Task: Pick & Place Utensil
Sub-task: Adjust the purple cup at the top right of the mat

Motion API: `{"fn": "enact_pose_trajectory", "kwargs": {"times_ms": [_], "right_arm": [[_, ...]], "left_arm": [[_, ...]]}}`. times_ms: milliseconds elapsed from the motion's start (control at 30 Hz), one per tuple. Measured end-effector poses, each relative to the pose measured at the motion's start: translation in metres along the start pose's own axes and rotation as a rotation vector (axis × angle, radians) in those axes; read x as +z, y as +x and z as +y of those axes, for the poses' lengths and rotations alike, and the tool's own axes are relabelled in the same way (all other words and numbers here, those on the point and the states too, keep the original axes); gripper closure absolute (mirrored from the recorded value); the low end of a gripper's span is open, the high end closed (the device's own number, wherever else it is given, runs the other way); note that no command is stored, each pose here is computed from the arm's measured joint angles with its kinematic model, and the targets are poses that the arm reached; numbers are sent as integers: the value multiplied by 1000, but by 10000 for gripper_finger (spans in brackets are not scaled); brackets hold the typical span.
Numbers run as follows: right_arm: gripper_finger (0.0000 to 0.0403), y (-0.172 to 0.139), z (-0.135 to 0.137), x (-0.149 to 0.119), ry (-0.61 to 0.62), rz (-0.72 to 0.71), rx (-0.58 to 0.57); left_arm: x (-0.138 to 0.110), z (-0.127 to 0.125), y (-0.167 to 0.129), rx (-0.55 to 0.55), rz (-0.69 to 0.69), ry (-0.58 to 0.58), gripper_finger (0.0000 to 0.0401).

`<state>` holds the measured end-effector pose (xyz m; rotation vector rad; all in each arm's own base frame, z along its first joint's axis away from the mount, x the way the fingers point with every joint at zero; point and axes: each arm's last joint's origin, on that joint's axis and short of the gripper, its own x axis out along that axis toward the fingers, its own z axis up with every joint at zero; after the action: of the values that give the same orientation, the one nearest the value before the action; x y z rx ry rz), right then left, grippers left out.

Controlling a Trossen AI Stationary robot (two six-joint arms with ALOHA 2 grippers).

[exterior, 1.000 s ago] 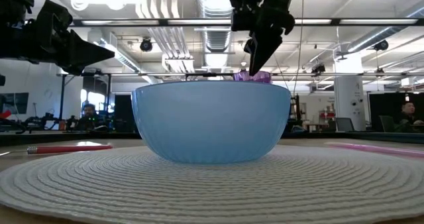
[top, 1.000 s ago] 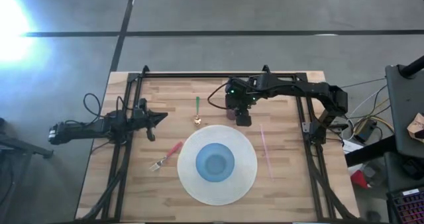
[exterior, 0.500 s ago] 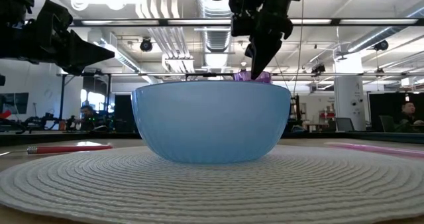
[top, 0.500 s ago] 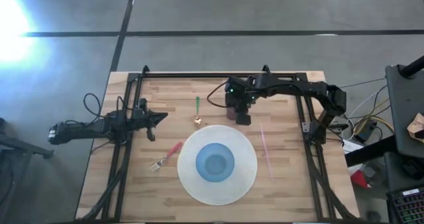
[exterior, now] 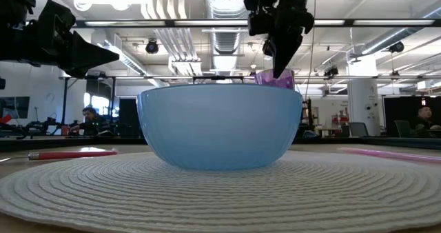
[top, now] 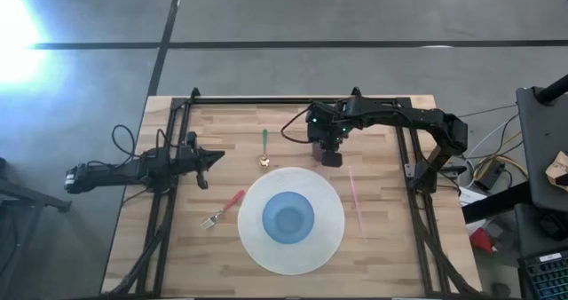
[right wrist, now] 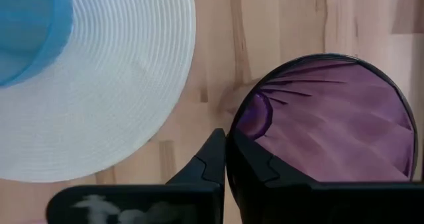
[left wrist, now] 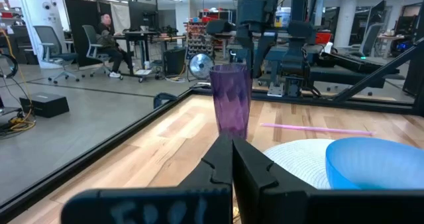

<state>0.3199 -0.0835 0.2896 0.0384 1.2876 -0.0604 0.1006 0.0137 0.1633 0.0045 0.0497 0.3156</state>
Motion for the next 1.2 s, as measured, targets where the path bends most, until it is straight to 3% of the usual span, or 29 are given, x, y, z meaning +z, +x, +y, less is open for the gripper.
{"fn": "enact_pose_trajectory", "kwargs": {"times_ms": [300,600,933,1200], "right_arm": [[394,-31,31,-13,-25,-25,-10],[394,-50,65,-47,-8,-66,-18],[394,-40,68,-72,56,-132,-10],[394,-17,69,-57,30,-54,-14]], "left_arm": [[0,0,0,0,3,-5,401],[0,0,0,0,1,-9,401],[0,0,0,1,0,-20,401],[0,0,0,0,-1,-20,401]]}}
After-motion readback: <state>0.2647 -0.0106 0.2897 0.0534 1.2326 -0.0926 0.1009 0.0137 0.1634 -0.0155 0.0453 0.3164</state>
